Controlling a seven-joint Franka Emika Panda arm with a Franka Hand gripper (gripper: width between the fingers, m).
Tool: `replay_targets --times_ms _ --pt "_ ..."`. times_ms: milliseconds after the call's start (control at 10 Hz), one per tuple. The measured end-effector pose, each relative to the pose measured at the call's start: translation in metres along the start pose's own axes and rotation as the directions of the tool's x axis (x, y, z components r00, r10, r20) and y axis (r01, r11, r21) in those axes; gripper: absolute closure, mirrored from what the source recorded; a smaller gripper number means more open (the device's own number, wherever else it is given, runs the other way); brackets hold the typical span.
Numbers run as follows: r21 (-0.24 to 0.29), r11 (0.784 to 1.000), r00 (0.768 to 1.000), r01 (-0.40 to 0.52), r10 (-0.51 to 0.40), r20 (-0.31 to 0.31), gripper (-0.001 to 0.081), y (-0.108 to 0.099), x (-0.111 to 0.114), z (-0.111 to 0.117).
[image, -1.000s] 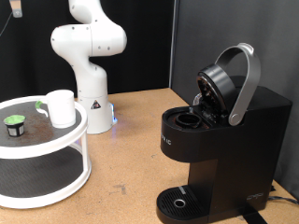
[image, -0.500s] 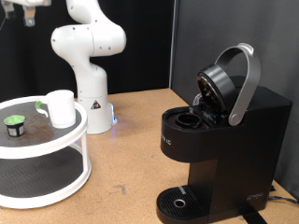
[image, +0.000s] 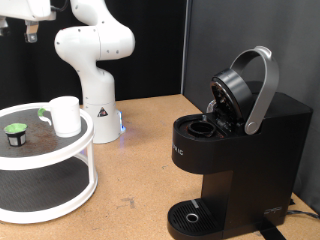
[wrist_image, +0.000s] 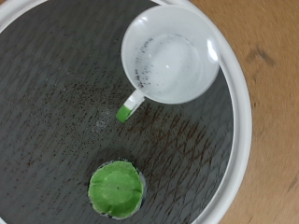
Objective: Make a cup of coffee with the keurig machine
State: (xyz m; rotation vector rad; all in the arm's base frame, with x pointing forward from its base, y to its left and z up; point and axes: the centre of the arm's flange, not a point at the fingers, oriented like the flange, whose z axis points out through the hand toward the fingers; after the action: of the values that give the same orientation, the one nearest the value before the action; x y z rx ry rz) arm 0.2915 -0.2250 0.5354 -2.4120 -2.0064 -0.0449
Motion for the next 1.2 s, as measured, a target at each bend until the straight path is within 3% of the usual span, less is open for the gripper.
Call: replay_targets --times_ms 200,600,800,1200 --pt "0.001 0.996 0.996 0.085 -0.085 -0.034 -0.0002 0.001 -0.013 0.023" --pt "-0.012 0.996 0.995 0.090 -0.089 0.043 -0.0002 0.017 -0.019 0.087" --pt "-0.009 0.997 0.995 0.081 -0.080 0.057 -0.0002 0.021 -0.020 0.096" --pt "-0.063 0.990 0.990 0.127 -0.131 -0.060 -0.0002 0.024 -0.021 0.113"
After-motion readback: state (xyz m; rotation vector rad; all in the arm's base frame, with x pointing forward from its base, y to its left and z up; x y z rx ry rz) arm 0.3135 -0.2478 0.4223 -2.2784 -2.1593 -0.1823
